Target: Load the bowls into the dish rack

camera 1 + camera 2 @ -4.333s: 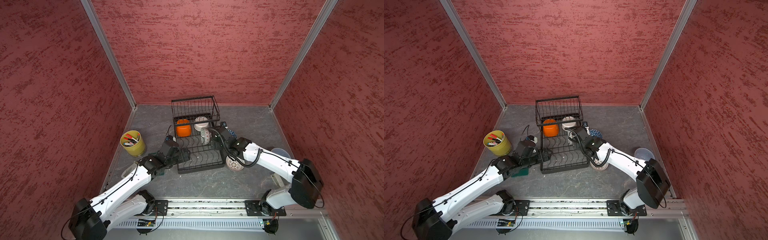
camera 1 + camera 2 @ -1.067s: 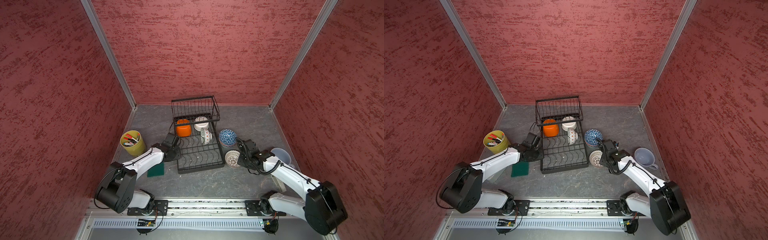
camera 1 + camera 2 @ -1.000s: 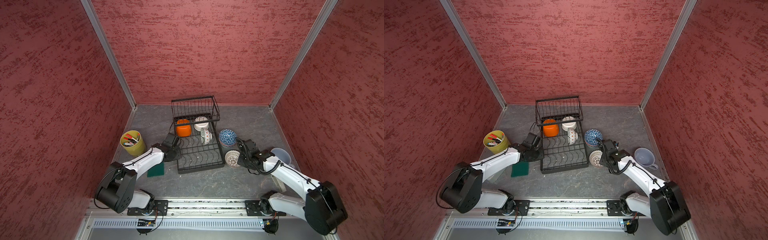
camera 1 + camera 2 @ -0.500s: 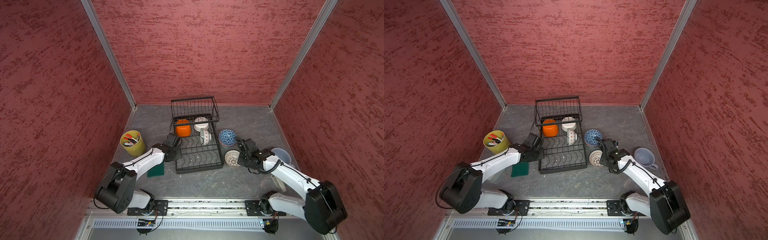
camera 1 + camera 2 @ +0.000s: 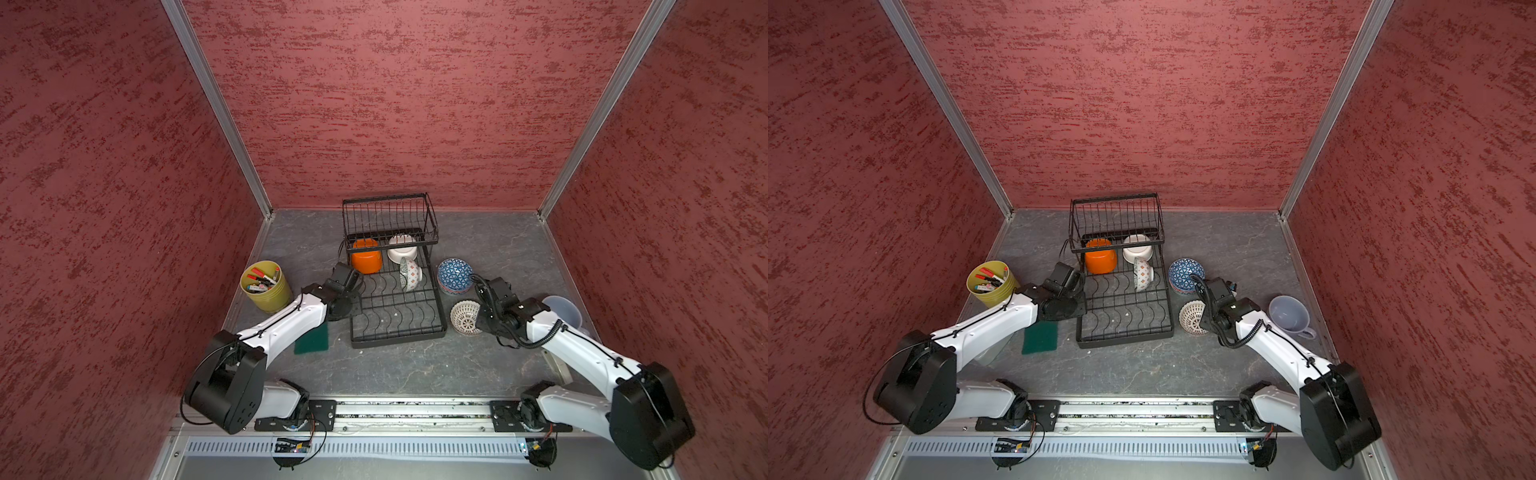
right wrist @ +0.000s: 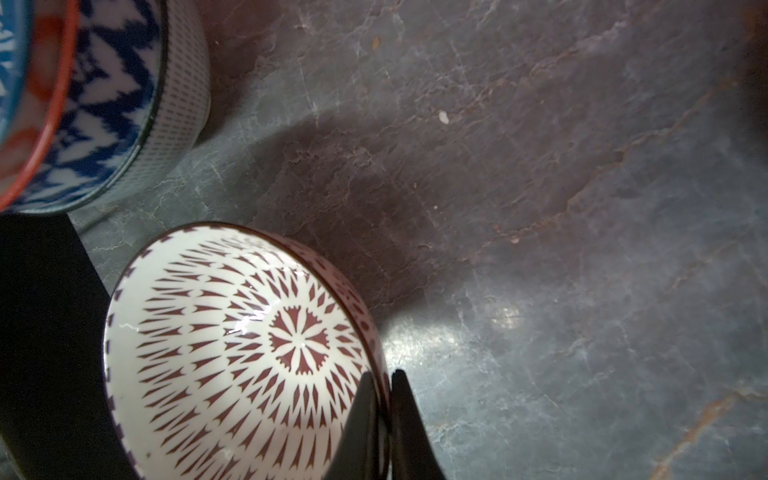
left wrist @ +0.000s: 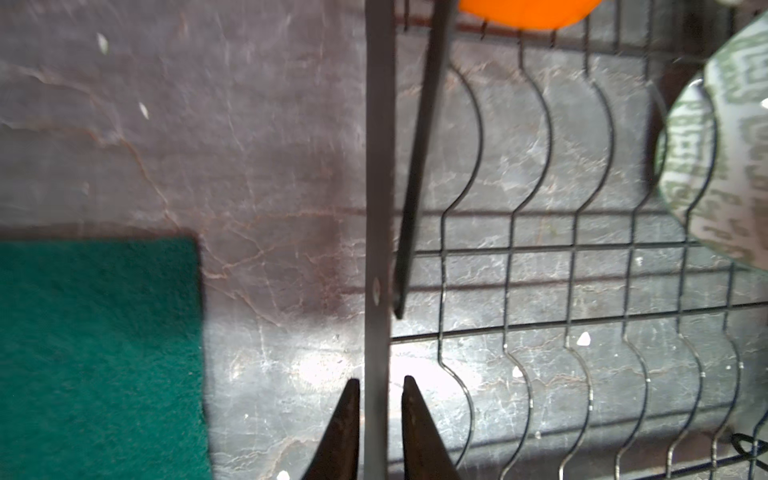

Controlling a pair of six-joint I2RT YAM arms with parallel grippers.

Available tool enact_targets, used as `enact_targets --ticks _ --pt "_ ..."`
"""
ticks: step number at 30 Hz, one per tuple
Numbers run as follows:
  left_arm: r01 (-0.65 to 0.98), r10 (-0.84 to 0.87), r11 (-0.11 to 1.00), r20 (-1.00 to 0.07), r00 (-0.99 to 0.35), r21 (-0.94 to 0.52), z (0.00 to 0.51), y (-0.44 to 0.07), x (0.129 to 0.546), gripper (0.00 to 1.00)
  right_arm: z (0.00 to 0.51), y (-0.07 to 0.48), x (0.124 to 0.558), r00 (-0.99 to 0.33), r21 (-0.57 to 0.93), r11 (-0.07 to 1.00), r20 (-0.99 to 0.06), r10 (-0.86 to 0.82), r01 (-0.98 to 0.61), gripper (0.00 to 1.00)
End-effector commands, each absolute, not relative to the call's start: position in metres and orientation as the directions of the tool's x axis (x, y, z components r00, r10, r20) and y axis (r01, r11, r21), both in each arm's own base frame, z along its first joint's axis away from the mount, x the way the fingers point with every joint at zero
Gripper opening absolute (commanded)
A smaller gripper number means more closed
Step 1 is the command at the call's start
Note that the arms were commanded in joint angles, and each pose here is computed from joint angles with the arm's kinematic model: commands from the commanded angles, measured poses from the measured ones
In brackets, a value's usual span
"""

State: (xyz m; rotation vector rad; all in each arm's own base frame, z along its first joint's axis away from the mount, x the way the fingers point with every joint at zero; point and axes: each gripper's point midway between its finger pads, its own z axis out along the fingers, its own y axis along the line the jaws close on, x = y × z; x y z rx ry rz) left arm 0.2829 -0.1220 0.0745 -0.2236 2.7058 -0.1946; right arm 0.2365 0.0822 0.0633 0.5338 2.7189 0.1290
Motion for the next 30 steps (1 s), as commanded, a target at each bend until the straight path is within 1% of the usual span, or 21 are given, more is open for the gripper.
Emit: enact_targets --ticks 1,8,15,18,24,30 --pt "-0.117 -0.155 0.986 -0.415 -0.896 -0.117 0.083 -0.117 0.28 0.16 0.074 0.074 0.24 -0.849 0.128 0.925 -0.367 0.38 0.359 0.0" --pt "-0.12 -0.145 0.989 -0.395 -0.907 -0.089 0.072 -0.115 0.273 0.14 0.074 0.074 0.24 -0.85 0.124 0.926 -0.369 0.377 0.356 0.0" --pt "-0.118 -0.141 0.99 -0.388 -0.911 -0.081 0.068 -0.117 0.269 0.06 0.083 0.073 0.242 -0.842 0.129 0.927 -0.388 0.374 0.352 0.0" --pt "-0.122 -0.147 0.989 -0.388 -0.91 -0.089 0.067 -0.119 0.268 0.0 0.087 0.071 0.244 -0.842 0.117 0.93 -0.397 0.366 0.348 0.0" --pt "-0.118 -0.157 0.985 -0.384 -0.91 -0.125 0.064 -0.129 0.268 0.0 0.094 0.069 0.245 -0.841 0.101 0.935 -0.412 0.351 0.34 0.0" --pt "-0.122 -0.192 0.972 -0.385 -0.903 -0.199 0.064 -0.14 0.269 0.0 0.102 0.07 0.246 -0.843 0.094 0.942 -0.424 0.332 0.323 0.0"
